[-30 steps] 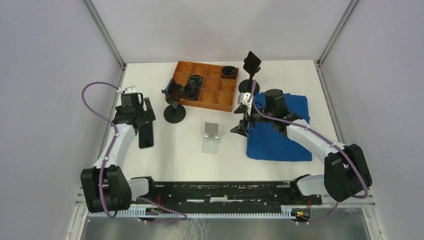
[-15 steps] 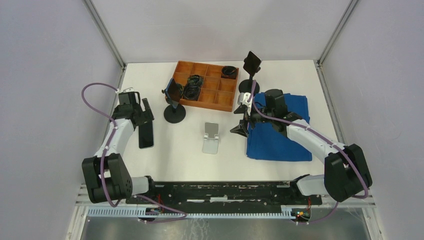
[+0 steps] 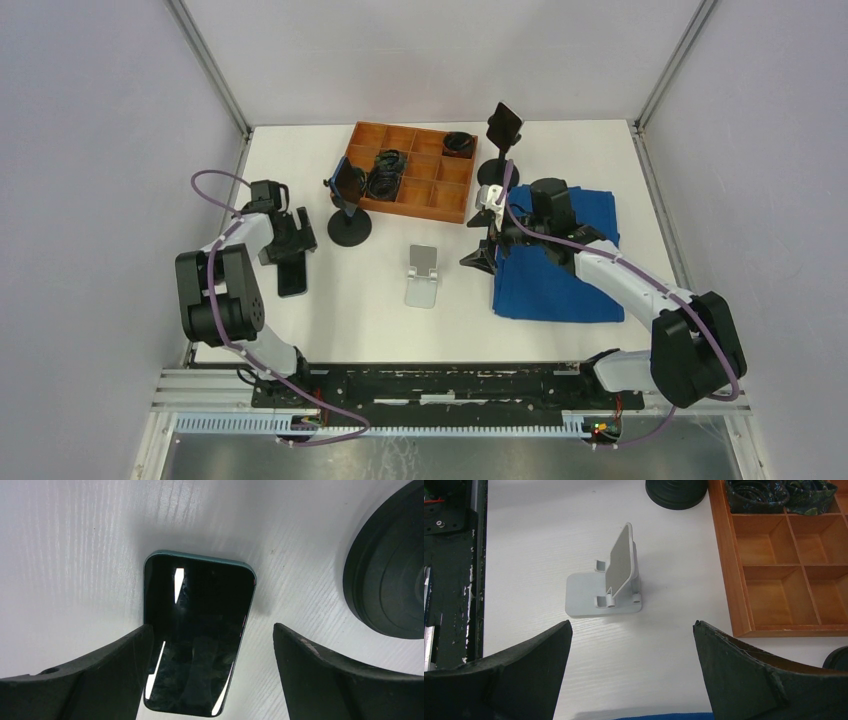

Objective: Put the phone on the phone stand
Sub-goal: Pick up the phone at the center of the board.

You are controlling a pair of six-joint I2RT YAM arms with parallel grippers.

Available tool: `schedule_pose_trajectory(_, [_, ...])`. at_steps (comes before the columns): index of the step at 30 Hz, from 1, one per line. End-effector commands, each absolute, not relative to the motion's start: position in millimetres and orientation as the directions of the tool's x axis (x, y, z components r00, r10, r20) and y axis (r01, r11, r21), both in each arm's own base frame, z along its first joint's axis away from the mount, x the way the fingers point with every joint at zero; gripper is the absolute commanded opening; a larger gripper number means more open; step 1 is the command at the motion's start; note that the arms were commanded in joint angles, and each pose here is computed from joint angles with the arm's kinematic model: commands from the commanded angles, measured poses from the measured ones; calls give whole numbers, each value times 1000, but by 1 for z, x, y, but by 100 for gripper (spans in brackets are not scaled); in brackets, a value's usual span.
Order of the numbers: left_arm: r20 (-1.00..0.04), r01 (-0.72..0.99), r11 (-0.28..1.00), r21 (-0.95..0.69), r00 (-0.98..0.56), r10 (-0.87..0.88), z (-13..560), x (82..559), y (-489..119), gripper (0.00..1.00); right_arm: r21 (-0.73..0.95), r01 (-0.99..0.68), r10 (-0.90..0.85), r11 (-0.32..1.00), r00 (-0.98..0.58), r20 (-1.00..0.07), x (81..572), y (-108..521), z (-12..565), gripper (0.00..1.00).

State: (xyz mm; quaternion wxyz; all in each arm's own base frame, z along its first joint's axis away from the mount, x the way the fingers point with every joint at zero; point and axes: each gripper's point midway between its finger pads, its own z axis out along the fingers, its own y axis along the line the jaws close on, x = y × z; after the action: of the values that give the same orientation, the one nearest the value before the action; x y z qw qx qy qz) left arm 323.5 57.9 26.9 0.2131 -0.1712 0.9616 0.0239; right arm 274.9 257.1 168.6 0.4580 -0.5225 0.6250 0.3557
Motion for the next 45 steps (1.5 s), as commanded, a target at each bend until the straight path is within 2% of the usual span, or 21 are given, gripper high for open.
schedule_pose_trajectory(1, [-442, -287, 958, -8, -858, -261, 37, 331, 63, 92, -94, -979, -279, 180, 41, -959, 275, 263, 197, 98])
schedule_pose_trajectory(5, [-411, -295, 955, -6, -870, -272, 28, 328, 66, 91, -94, -979, -276, 181, 41, -960, 275, 263, 198, 98])
schedule_pose_trajectory(13, [-449, -315, 949, 0, -848, -281, 38, 328, 73, 92, -97, -979, -274, 179, 45, -961, 275, 263, 200, 98])
schedule_pose_trajectory(18, [-415, -314, 950, 8, -865, -282, 28, 324, 73, 92, -96, -980, -275, 177, 44, -960, 275, 263, 199, 98])
schedule_pose_trajectory(24, [-366, -317, 949, -2, -882, -295, 16, 317, 69, 83, -97, -979, -275, 178, 45, -960, 275, 263, 199, 98])
schedule_pose_trajectory(34, [-311, -342, 940, 2, -893, -324, 3, 308, 65, 81, -96, -980, -278, 177, 44, -960, 275, 263, 198, 98])
schedule_pose_trajectory(36, [-298, -354, 935, -3, -893, -338, 0, 306, 62, 79, -97, -980, -278, 176, 45, -960, 275, 263, 198, 98])
schedule_pose_trajectory(38, [-283, -359, 933, -9, -894, -346, -2, 304, 59, 71, -99, -979, -277, 178, 46, -960, 275, 262, 199, 98])
schedule_pose_trajectory(41, [-277, -363, 931, -22, -893, -355, -1, 302, 53, 52, -102, -979, -278, 176, 50, -959, 275, 263, 199, 98])
schedule_pose_trajectory(45, [-269, -378, 925, -41, -887, -375, 0, 299, 40, 47, -99, -980, -277, 175, 47, -960, 275, 263, 199, 98])
